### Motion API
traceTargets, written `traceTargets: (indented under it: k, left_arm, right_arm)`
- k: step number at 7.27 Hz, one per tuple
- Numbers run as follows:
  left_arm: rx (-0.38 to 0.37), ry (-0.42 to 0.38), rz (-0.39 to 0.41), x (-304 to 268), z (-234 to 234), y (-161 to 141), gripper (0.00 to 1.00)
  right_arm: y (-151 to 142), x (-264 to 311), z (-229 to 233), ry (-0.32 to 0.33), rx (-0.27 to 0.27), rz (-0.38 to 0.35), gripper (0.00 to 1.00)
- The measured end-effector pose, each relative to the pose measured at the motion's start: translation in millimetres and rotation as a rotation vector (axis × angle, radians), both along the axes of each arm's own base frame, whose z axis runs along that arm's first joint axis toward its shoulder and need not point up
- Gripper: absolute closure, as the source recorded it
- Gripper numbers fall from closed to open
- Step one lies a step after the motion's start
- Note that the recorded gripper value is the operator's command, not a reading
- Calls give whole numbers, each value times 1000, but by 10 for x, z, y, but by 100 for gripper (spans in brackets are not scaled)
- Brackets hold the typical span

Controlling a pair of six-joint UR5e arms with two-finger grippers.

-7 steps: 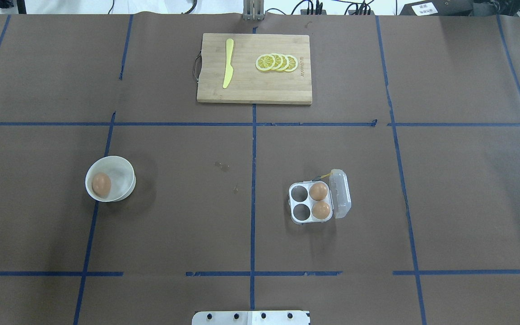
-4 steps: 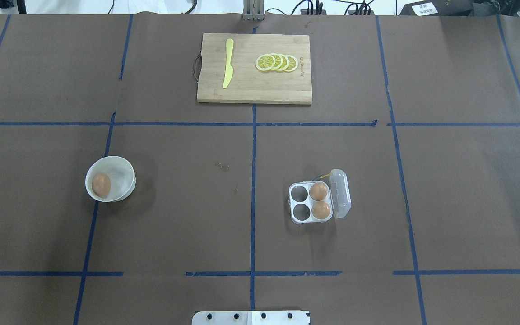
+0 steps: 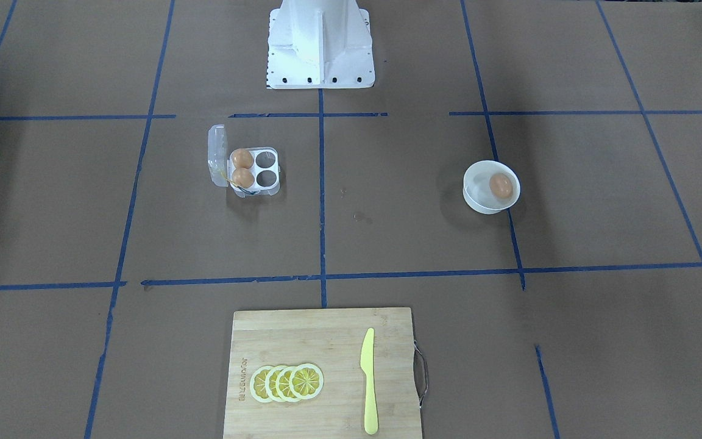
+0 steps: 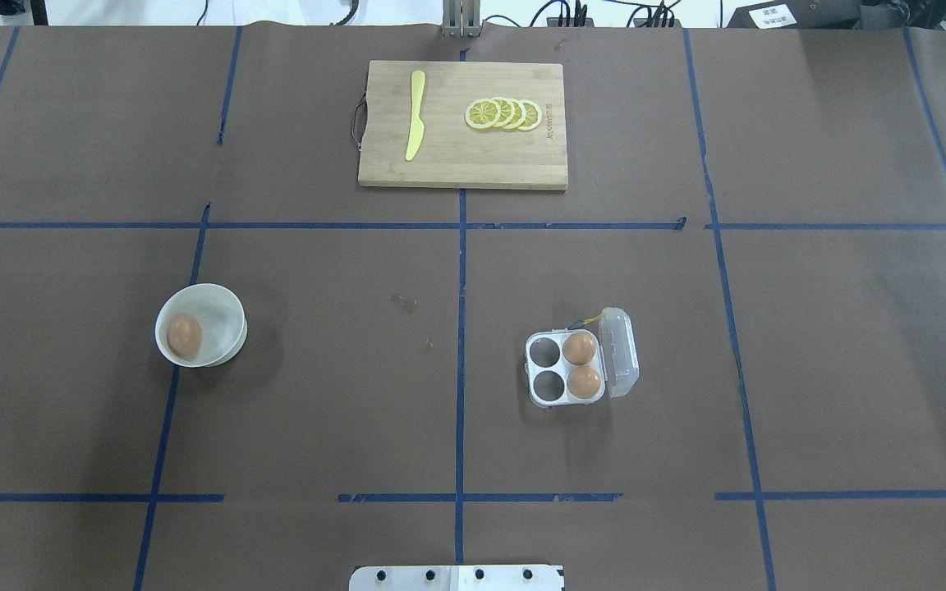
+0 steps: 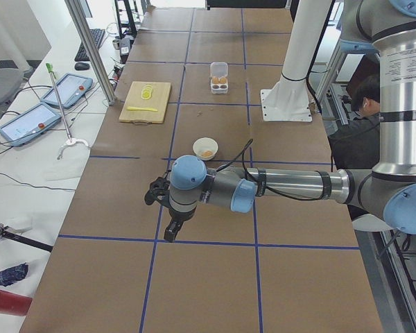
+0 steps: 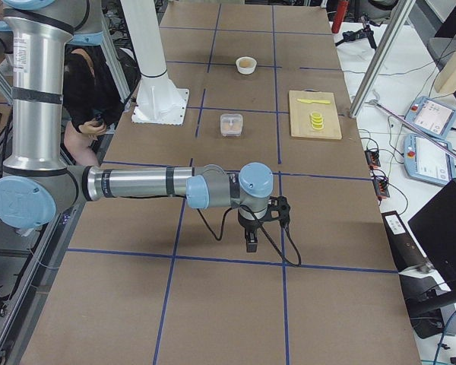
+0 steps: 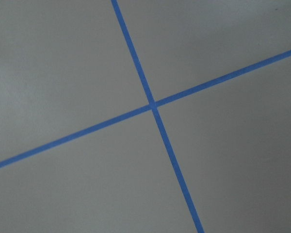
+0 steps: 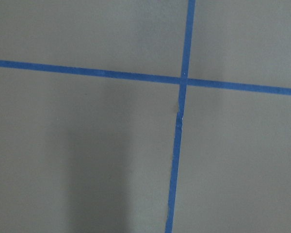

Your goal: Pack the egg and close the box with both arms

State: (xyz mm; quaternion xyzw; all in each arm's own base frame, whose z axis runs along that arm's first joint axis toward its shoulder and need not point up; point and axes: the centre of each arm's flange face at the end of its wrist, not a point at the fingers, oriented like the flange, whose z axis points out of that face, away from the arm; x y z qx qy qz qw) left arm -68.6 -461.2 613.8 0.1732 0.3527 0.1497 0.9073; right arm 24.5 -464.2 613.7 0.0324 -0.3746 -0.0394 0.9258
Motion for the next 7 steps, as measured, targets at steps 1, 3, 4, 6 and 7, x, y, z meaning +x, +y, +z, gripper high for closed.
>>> traceTargets:
  k: [1, 3, 4, 6, 7]
  left_arm:
    - [70, -1, 2, 4, -94, -57, 0]
    - [286, -5, -3, -2, -321, -196, 0]
    - [368, -3, -4, -2, -386, -257, 0]
    - [401, 49, -34, 16, -474, -326, 0]
    - [402, 84, -64, 37, -595, -321, 0]
  right_arm:
    - [-96, -7, -124, 0, 27, 0, 0]
    - [-266, -21, -390, -6, 95, 0, 0]
    - [-299, -23, -450, -10, 121, 1, 0]
    - [-291, -22, -472, -15, 136, 0, 0]
    - [-288, -22, -484, -17, 151, -2, 0]
